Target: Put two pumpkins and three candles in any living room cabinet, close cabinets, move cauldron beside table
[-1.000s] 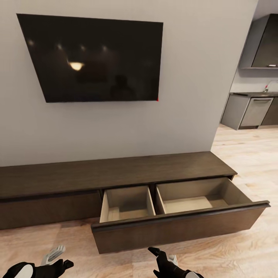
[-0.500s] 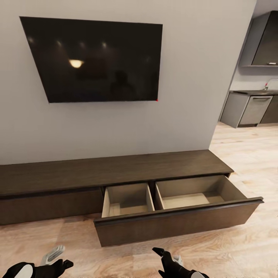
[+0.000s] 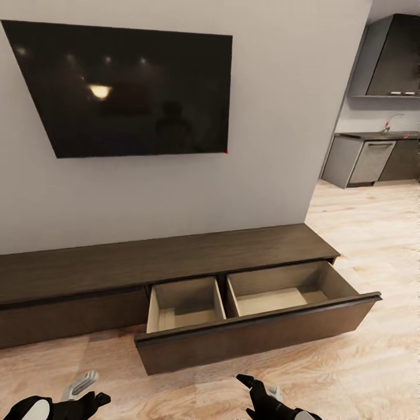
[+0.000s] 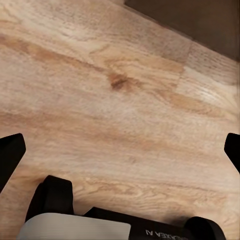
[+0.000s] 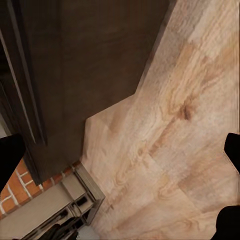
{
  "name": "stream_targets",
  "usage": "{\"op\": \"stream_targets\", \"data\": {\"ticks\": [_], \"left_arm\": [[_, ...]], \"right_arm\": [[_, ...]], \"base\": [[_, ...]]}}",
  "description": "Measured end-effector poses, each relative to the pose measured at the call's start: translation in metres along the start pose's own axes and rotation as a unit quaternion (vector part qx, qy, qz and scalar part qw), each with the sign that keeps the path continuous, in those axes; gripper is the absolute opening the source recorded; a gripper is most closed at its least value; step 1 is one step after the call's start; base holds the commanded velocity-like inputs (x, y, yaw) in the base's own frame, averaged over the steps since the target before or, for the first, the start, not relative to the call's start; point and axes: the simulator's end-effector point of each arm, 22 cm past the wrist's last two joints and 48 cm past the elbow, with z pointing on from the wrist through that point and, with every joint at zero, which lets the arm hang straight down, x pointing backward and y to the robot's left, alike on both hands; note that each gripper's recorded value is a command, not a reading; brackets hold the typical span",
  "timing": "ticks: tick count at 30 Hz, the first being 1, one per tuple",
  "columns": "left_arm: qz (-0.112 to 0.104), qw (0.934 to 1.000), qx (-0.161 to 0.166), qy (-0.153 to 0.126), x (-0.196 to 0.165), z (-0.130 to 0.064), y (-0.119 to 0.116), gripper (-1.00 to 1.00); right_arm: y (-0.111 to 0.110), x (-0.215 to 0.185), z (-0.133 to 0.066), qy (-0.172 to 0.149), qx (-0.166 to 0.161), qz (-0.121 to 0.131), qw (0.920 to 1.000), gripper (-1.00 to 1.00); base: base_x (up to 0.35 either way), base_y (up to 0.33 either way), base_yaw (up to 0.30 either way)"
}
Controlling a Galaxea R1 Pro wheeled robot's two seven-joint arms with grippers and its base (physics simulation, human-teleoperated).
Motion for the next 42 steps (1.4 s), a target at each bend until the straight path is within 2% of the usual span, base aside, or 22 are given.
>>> {"op": "stream_targets", "data": {"ticks": [5, 11, 18, 23, 30, 35, 39, 42], "left_arm": [[-0.001, 1.0, -0.002, 0.004, -0.001, -0.007, -0.002, 1.0], [-0.003, 0.9999, -0.008, 0.008, 0.0, -0.014, -0.002, 1.0], [-0.006, 0.9999, -0.012, 0.002, -0.006, -0.024, -0.004, 1.0], [-0.006, 0.9998, -0.016, 0.004, -0.007, -0.032, -0.005, 1.0], [0.008, 0.9995, -0.031, 0.005, -0.01, -0.042, -0.003, 1.0], [0.01, 0.9993, -0.034, 0.007, -0.011, -0.05, -0.004, 1.0], [0.009, 0.9994, -0.032, 0.01, -0.008, -0.053, -0.011, 1.0], [0.019, 0.9991, -0.036, 0.008, -0.006, -0.054, -0.016, 1.0]], "right_arm": [[-0.013, -0.005, -0.011, -0.012, 0.022, 0.002, 0.9997, 1.0], [-0.018, -0.017, -0.025, -0.024, 0.037, -0.003, 0.999, 1.0], [-0.017, -0.02, -0.036, -0.026, 0.05, -0.002, 0.9984, 1.0], [-0.028, -0.015, -0.047, -0.023, 0.07, 0.009, 0.9973, 1.0], [-0.028, -0.02, -0.06, -0.027, 0.079, 0.012, 0.9964, 1.0], [-0.023, -0.022, -0.067, -0.033, 0.083, 0.009, 0.996, 1.0], [-0.019, -0.025, -0.071, -0.041, 0.085, 0.005, 0.9955, 1.0], [-0.016, -0.026, -0.075, -0.046, 0.086, 0.003, 0.9952, 1.0]], "base": [[0.0, 0.0, -0.176], [0.0, 0.0, -0.176], [0.0, 0.0, -0.179], [0.0, 0.0, -0.184], [0.0, 0.0, -0.174], [0.0, 0.0, -0.17], [0.0, 0.0, -0.17], [0.0, 0.0, -0.17]]}}
